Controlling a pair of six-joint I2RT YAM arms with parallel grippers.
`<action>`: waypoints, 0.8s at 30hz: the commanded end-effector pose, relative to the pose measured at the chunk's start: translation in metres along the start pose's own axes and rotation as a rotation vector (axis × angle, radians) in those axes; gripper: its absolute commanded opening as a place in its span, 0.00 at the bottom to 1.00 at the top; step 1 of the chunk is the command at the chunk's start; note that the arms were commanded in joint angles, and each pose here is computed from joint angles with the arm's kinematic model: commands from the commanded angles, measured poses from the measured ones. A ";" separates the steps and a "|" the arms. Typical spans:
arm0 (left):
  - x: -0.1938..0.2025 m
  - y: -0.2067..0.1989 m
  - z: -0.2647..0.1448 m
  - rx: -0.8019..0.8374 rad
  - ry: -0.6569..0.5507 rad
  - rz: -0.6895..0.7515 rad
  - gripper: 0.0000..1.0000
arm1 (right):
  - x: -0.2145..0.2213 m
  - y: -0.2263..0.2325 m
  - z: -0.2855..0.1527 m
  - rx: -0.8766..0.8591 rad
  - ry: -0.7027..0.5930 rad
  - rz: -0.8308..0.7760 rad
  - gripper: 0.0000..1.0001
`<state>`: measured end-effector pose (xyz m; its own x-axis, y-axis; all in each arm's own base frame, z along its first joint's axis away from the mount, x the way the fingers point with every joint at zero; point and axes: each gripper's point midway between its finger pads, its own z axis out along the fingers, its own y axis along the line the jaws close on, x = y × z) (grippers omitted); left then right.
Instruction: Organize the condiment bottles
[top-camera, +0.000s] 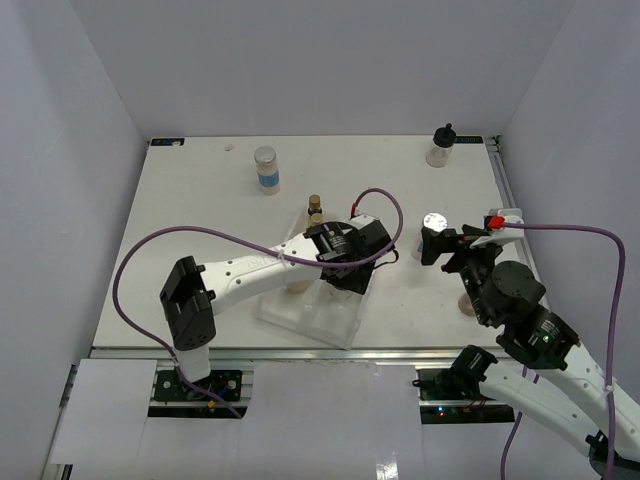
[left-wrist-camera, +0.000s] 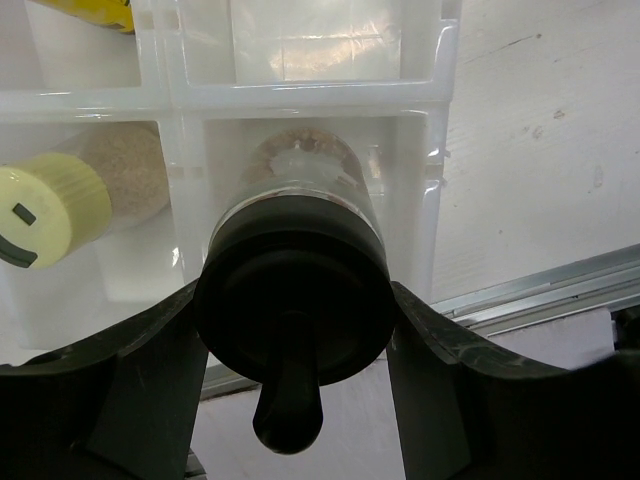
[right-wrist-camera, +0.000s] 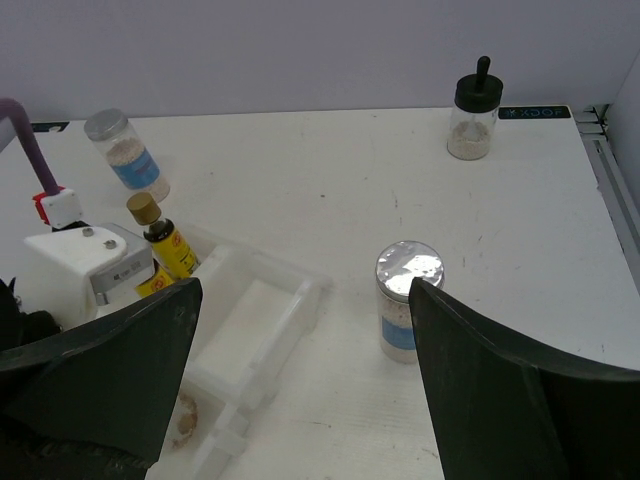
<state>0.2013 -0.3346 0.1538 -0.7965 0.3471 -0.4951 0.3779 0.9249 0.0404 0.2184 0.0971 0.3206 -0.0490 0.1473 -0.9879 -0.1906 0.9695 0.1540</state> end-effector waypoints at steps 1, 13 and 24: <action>-0.010 -0.002 0.001 -0.010 -0.051 -0.033 0.07 | -0.019 -0.005 -0.004 0.020 -0.071 0.063 0.90; -0.001 -0.004 0.034 -0.061 -0.010 -0.004 0.49 | -0.030 -0.011 -0.012 0.019 -0.103 0.074 0.90; -0.008 0.004 0.028 -0.078 -0.035 -0.029 0.95 | -0.031 -0.009 -0.011 0.013 -0.104 0.069 0.90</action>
<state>0.2122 -0.3379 0.1070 -0.8145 0.3633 -0.4524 0.3460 0.9300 0.1237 0.2090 0.0842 0.3366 0.0083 0.1967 -0.9804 -0.1946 0.9620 0.1914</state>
